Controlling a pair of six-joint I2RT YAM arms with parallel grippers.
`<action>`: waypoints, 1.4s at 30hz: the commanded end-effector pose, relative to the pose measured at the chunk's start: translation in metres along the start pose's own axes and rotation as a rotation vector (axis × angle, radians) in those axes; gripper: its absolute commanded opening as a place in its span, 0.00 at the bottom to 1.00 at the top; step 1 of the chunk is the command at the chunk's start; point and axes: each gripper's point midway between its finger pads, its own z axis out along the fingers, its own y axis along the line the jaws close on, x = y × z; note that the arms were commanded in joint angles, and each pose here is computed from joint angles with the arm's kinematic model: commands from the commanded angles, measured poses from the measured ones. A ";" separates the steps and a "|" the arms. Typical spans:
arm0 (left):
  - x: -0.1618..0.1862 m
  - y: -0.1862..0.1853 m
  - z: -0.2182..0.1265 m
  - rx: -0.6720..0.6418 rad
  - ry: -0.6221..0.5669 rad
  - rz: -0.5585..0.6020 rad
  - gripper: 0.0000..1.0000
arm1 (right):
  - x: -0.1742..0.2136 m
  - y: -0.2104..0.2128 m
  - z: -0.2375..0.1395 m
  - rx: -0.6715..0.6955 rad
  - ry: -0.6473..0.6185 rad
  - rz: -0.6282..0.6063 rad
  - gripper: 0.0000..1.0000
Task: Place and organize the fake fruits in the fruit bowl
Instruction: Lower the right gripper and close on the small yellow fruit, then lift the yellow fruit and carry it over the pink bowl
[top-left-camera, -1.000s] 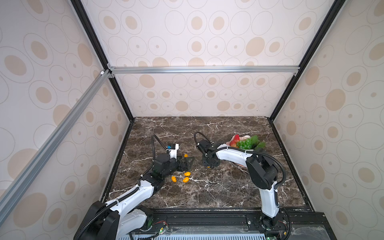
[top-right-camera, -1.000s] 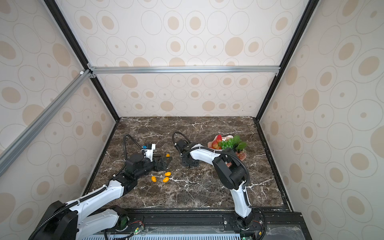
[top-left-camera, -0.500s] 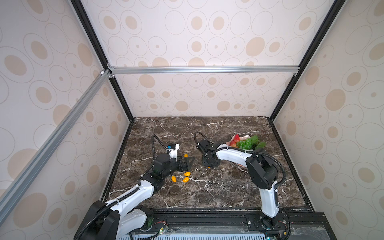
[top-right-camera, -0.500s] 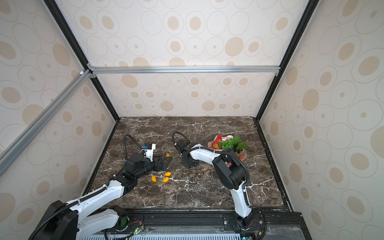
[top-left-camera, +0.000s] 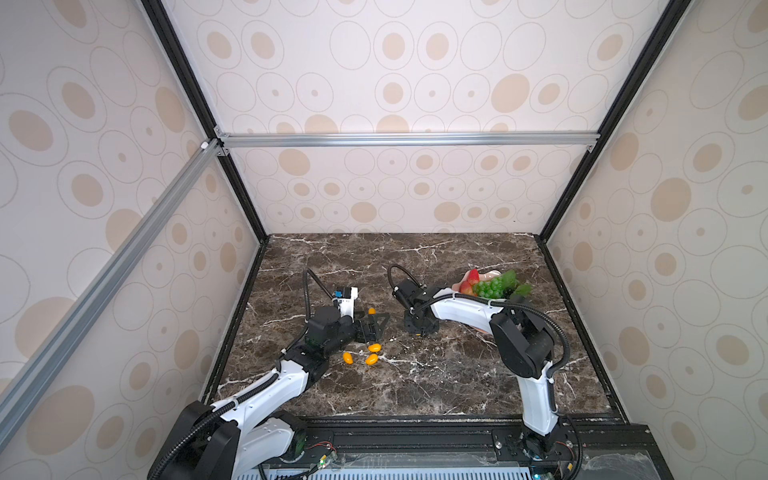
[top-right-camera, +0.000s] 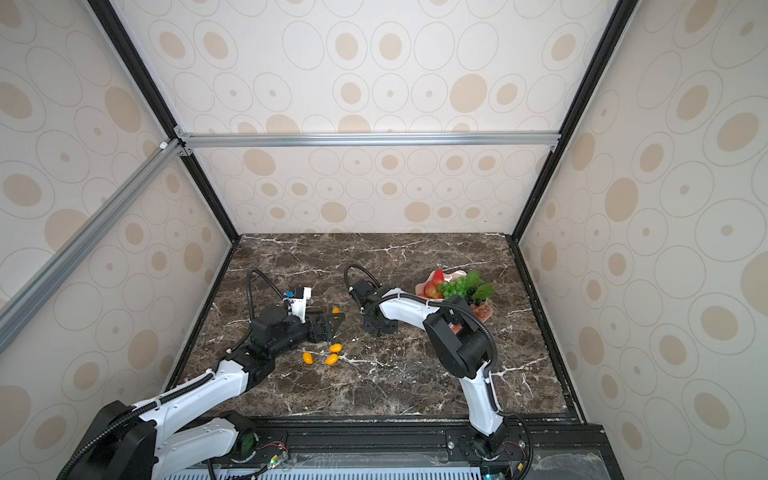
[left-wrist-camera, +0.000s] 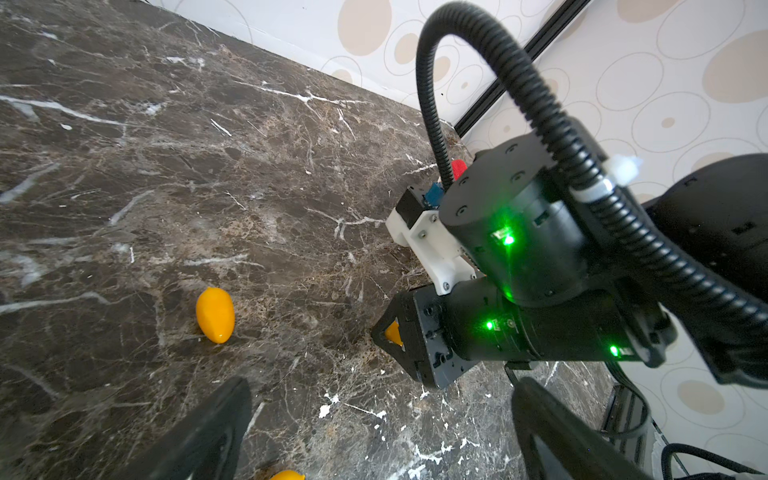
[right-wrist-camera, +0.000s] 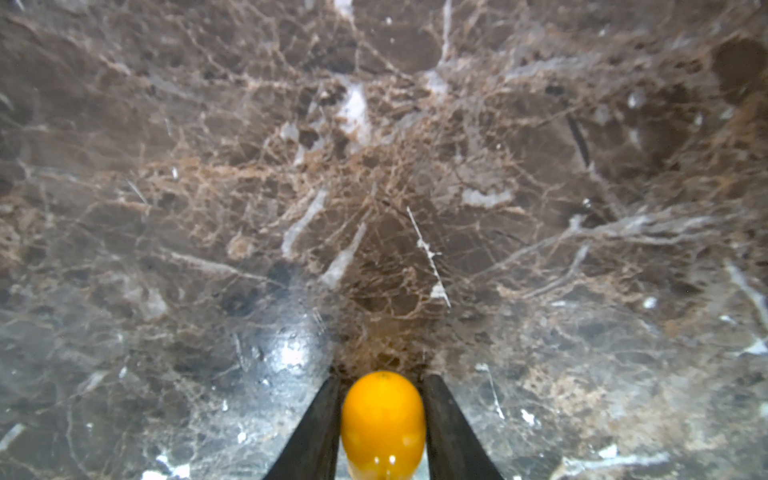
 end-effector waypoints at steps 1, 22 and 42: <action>-0.010 -0.010 -0.001 0.031 -0.031 0.026 0.99 | 0.011 -0.006 0.012 0.035 0.046 -0.007 0.35; -0.020 -0.030 0.010 0.079 -0.030 0.062 0.99 | -0.020 -0.013 -0.048 -0.119 -0.105 -0.010 0.30; -0.011 -0.071 0.040 0.160 0.015 0.116 0.99 | -0.079 -0.086 -0.066 -0.127 -0.168 0.114 0.29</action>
